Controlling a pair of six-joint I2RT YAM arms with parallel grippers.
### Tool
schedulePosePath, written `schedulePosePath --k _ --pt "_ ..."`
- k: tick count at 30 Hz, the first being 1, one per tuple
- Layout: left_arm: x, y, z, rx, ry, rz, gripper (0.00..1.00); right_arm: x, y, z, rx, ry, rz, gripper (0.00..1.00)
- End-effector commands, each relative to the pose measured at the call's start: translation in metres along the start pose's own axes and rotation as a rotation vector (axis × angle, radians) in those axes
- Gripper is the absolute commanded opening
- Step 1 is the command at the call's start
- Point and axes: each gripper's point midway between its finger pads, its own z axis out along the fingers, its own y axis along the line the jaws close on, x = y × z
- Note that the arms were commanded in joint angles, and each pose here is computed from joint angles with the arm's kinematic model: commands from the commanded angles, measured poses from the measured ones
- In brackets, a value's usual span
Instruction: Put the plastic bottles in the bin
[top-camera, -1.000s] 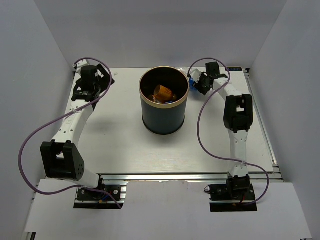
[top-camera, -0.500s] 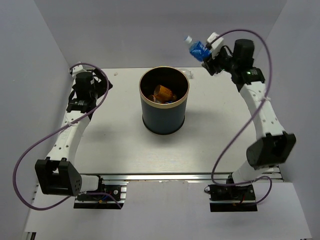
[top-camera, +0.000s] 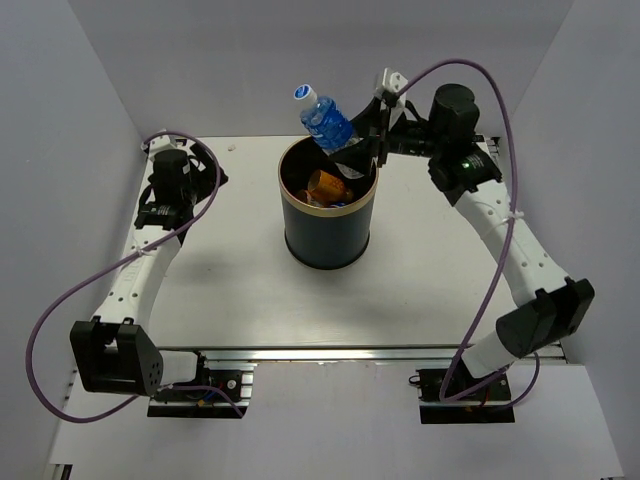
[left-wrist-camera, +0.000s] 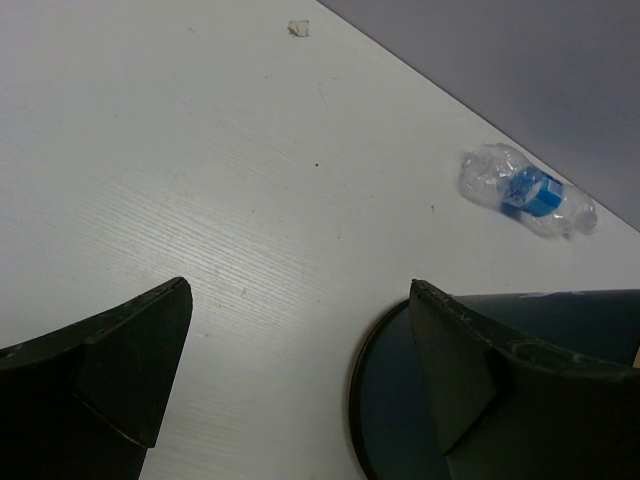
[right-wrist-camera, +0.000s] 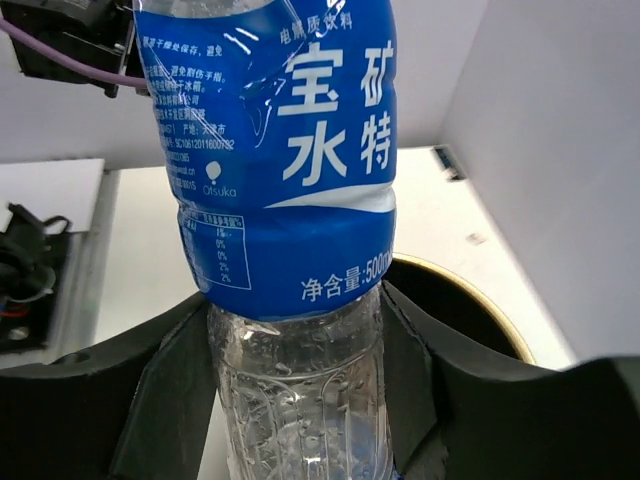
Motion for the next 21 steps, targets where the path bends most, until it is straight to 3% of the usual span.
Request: schedulePosePath --k 1,2,4,5,12,17,21 --pt "0.001 0.001 -0.014 0.026 0.001 0.008 0.98 0.008 -0.001 0.008 -0.052 -0.025 0.1 0.62" --pt "0.002 0.002 -0.014 0.023 0.001 0.008 0.98 0.02 -0.004 0.015 -0.067 -0.007 0.134 0.65" --pt "0.004 0.006 -0.016 0.013 0.0 0.011 0.98 0.018 -0.006 0.018 -0.081 0.011 0.163 0.87" --pt "0.003 0.007 -0.016 0.008 -0.003 0.012 0.98 0.024 -0.011 0.022 -0.08 0.022 0.178 0.89" --pt "-0.001 0.011 -0.019 -0.016 -0.019 0.027 0.98 0.018 -0.027 0.025 -0.038 0.033 0.107 0.89" --pt "0.001 0.013 -0.015 -0.021 -0.017 0.036 0.98 0.009 -0.074 0.012 0.17 0.036 -0.001 0.89" --pt "0.007 0.012 -0.004 -0.017 -0.004 0.031 0.98 0.002 -0.128 -0.014 0.36 0.041 0.006 0.89"
